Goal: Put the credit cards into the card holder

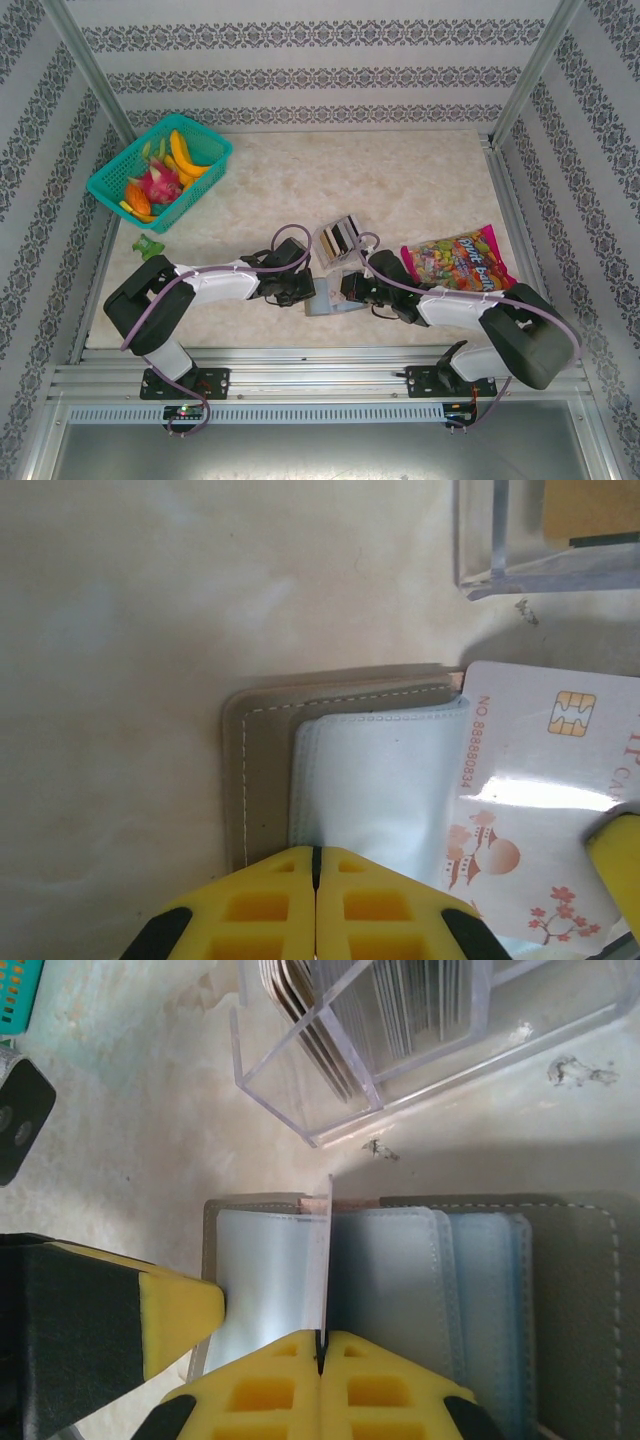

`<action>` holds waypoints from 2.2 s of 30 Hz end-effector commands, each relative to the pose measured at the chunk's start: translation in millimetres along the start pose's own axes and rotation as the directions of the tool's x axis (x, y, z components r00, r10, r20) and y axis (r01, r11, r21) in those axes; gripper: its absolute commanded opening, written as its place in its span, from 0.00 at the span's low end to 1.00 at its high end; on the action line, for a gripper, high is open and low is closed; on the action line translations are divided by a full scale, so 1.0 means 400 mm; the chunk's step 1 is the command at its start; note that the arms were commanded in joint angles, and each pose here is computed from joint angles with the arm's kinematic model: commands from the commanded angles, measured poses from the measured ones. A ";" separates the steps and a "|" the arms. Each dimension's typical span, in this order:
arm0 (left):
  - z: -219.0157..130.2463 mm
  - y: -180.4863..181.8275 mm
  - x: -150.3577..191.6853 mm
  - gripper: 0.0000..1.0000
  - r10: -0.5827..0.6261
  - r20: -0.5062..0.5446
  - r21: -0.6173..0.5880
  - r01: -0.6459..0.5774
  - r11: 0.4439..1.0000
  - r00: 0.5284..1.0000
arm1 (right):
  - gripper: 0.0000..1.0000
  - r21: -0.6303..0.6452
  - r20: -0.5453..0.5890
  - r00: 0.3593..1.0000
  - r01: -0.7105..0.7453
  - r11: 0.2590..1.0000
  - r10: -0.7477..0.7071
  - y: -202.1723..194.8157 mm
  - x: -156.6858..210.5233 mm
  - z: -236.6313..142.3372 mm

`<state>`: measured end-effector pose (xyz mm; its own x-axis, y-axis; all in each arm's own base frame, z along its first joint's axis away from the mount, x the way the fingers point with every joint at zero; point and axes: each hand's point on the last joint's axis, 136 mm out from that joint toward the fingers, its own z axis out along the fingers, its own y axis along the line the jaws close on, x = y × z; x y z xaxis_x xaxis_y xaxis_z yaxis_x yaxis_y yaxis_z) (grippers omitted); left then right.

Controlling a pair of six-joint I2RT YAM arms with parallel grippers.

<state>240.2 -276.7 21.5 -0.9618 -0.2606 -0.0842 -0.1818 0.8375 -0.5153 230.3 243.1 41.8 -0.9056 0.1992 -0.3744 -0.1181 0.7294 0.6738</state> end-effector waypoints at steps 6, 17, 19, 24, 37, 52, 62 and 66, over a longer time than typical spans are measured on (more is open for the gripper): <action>0.012 0.069 0.009 0.07 -0.017 0.007 -0.112 0.018 0.994 1.000 | 0.00 0.022 -0.128 0.992 -0.009 1.000 0.012 -0.023 0.096 0.009; -0.004 0.088 0.007 0.08 -0.010 0.025 -0.145 0.014 0.989 1.000 | 0.00 0.013 -0.138 0.990 -0.020 1.000 0.022 -0.046 0.119 -0.016; -0.001 0.087 0.009 0.08 -0.008 0.019 -0.147 0.011 0.989 1.000 | 0.00 0.025 -0.163 0.987 -0.009 1.000 0.013 -0.046 0.123 -0.009; 0.002 0.083 0.009 0.08 -0.013 0.014 -0.142 0.015 0.990 1.000 | 0.00 0.015 -0.187 0.982 0.007 1.000 -0.004 -0.040 0.125 0.007; 0.001 0.081 0.009 0.08 -0.013 0.012 -0.142 0.015 0.990 1.000 | 0.04 0.061 -0.169 0.985 0.001 0.998 0.009 -0.014 0.097 0.035; -0.001 0.075 0.007 0.08 -0.004 0.011 -0.139 0.006 0.990 1.000 | 0.17 0.139 -0.232 0.973 0.043 0.989 -0.010 -0.031 0.089 0.013; 0.003 0.070 0.006 0.07 -0.005 0.010 -0.130 0.006 0.992 1.000 | 0.13 0.010 -0.273 0.961 0.040 0.999 -0.036 0.066 0.076 0.056; 0.001 0.069 0.005 0.07 -0.004 0.012 -0.131 0.006 0.991 1.000 | 0.13 0.013 -0.296 0.955 0.038 0.999 -0.032 0.070 0.085 0.066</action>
<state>241.7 -271.2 22.0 -0.9574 -0.2714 -0.0990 -0.1905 0.8506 -0.4900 212.7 273.2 24.9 -0.9801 0.0224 -0.1971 -0.1077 0.7745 0.6234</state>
